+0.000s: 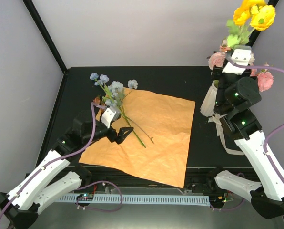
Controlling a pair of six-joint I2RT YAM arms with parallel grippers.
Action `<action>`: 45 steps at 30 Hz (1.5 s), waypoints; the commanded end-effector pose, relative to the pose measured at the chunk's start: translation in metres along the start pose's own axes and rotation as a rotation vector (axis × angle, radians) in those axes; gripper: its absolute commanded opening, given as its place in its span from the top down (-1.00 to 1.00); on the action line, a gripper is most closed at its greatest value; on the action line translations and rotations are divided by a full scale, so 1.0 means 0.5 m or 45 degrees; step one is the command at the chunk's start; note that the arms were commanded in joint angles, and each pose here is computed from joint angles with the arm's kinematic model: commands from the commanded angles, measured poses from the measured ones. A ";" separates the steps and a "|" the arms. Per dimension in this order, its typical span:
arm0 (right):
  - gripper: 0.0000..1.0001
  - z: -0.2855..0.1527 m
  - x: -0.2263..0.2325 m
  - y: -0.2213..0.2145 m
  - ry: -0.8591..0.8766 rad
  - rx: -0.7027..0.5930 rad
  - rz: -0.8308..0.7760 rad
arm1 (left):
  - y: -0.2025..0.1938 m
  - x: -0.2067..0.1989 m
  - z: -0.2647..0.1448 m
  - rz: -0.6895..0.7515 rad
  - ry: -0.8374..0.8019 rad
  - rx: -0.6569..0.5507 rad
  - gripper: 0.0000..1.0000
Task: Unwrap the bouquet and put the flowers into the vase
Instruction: Insert the fake flower into the vase.
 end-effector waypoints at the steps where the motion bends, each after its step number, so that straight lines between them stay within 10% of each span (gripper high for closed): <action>1: 0.98 0.005 -0.062 0.038 -0.153 -0.054 -0.006 | 0.012 -0.002 -0.011 0.038 0.011 -0.035 -0.98; 18: 0.98 0.065 -0.056 -0.057 -0.106 0.036 0.120 | 0.011 -0.001 -0.020 0.057 0.026 -0.060 -0.98; 27: 0.98 0.058 -0.086 0.038 -0.103 -0.075 0.167 | 0.003 -0.002 -0.008 0.047 0.006 -0.028 -0.98; 45: 0.98 0.117 -0.019 -0.220 -0.104 0.210 0.111 | 0.003 0.001 -0.012 0.046 0.017 -0.041 -0.98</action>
Point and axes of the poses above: each gripper's point midway between its finger pads, its own z axis out along the fingers, its own x axis along the line the jaws close on, y = z × x, the point moved 2 cm from there along -z, back along the fingers, and after that the axes turned 6 degrees about -z, right-handed, at the moved point
